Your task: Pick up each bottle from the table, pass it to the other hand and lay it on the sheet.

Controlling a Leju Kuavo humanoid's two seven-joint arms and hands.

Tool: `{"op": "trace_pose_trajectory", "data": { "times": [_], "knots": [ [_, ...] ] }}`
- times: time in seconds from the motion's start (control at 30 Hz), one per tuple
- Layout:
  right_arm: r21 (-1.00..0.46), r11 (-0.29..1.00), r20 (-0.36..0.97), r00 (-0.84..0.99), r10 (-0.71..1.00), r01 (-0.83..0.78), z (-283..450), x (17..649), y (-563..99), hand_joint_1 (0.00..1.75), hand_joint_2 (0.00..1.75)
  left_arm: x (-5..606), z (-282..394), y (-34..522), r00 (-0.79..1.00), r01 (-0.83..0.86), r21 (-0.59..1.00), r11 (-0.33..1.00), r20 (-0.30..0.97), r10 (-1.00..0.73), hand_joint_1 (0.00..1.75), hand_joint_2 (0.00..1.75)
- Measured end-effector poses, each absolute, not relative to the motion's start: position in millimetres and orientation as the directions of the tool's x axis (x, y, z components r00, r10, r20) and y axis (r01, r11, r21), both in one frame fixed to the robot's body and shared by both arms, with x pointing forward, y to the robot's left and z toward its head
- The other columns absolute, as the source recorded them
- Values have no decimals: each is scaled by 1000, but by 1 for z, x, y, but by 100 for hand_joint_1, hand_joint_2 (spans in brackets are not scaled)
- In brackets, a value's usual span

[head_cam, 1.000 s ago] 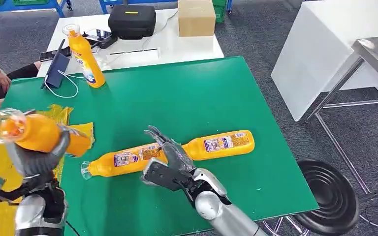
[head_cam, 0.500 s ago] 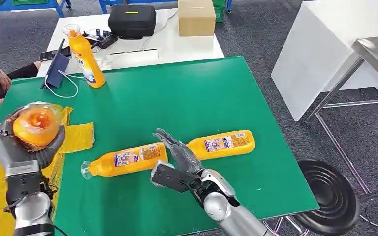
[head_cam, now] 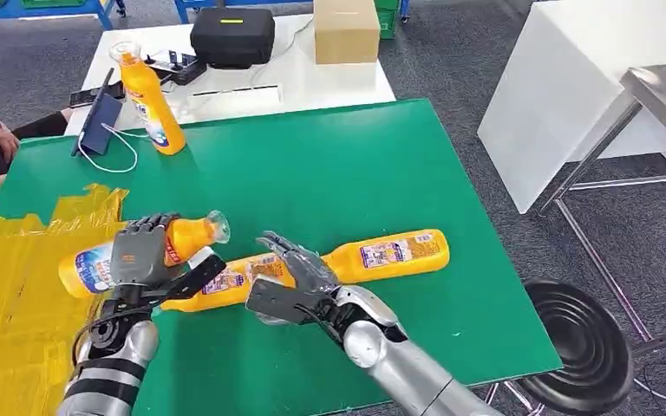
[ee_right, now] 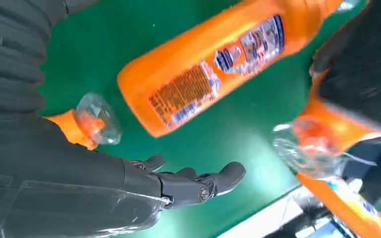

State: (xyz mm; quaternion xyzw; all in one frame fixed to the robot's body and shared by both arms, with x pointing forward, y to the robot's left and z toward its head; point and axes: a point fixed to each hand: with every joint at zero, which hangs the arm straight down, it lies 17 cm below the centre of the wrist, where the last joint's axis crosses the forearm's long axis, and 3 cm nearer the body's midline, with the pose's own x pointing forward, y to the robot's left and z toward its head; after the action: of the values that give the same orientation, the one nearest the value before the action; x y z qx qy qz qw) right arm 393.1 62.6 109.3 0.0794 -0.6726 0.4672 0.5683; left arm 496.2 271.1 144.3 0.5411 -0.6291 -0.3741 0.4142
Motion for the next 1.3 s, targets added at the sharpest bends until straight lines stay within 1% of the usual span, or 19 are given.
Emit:
{"op": "trace_pose_trajectory", "data": {
  "times": [0.2, 0.37, 1.2, 1.23, 1.27, 1.3],
  "knots": [
    [-567, 507, 813, -345, 469, -649, 99, 395, 67, 0, 175, 510, 115, 270, -65, -270, 960, 75, 59, -996, 175, 175],
    [-582, 473, 797, -352, 490, -661, 94, 396, 76, 0, 175, 521, 104, 277, -39, -219, 974, 54, 46, -998, 175, 175],
    [-598, 422, 774, -355, 525, -681, 80, 394, 83, 0, 175, 534, 90, 296, 5, -162, 986, 21, 22, -1000, 175, 175],
    [-602, 417, 770, -358, 528, -681, 80, 394, 83, 0, 175, 536, 90, 298, 10, -158, 987, 16, 18, -1000, 140, 175],
    [-605, 414, 768, -361, 529, -680, 80, 395, 84, 0, 175, 537, 90, 300, 15, -155, 988, 12, 15, -1000, 0, 175],
    [-607, 409, 766, -364, 530, -681, 81, 394, 85, 0, 175, 539, 90, 303, 20, -151, 988, 8, 11, -1000, 0, 175]
  ]
}}
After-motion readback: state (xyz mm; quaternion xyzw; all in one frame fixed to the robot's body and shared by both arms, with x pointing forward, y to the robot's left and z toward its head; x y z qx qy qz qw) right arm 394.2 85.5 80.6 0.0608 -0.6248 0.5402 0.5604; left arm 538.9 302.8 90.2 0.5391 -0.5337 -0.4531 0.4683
